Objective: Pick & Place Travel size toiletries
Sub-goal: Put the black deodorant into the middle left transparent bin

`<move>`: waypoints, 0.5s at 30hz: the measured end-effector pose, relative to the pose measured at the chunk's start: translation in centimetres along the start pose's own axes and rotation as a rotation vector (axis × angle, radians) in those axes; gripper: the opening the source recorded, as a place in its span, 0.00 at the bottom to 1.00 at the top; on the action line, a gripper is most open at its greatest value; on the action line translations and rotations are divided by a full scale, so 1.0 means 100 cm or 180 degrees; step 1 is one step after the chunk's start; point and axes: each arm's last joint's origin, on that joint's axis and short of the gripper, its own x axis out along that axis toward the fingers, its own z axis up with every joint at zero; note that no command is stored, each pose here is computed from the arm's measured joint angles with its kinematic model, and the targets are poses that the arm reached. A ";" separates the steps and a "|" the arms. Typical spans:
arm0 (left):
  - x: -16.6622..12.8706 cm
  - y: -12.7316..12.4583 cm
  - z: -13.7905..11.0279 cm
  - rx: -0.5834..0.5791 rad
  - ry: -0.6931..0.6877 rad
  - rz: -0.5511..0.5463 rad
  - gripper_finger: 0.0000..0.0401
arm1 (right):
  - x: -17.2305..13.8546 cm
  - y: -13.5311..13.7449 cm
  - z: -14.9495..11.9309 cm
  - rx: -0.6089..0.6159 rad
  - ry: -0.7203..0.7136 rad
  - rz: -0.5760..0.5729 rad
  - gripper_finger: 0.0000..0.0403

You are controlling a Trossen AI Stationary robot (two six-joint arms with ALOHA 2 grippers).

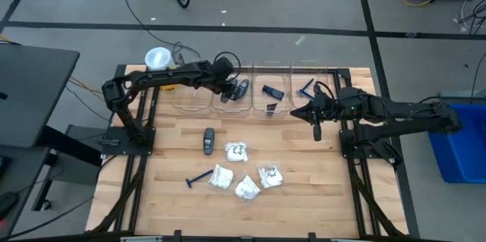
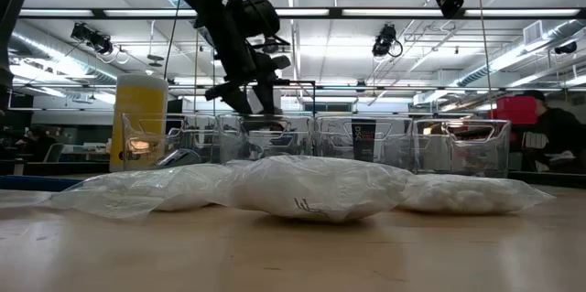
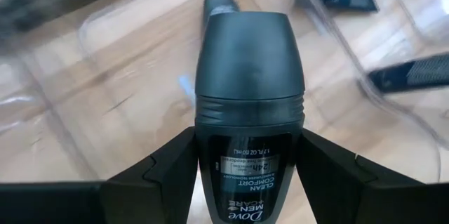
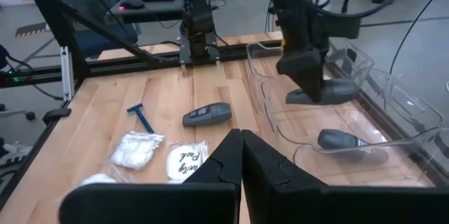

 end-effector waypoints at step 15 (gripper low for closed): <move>0.005 0.000 -0.002 -0.0016 0.0083 -0.0005 0.56 | 0.000 0.001 -0.001 0.0009 0.0018 0.0016 0.02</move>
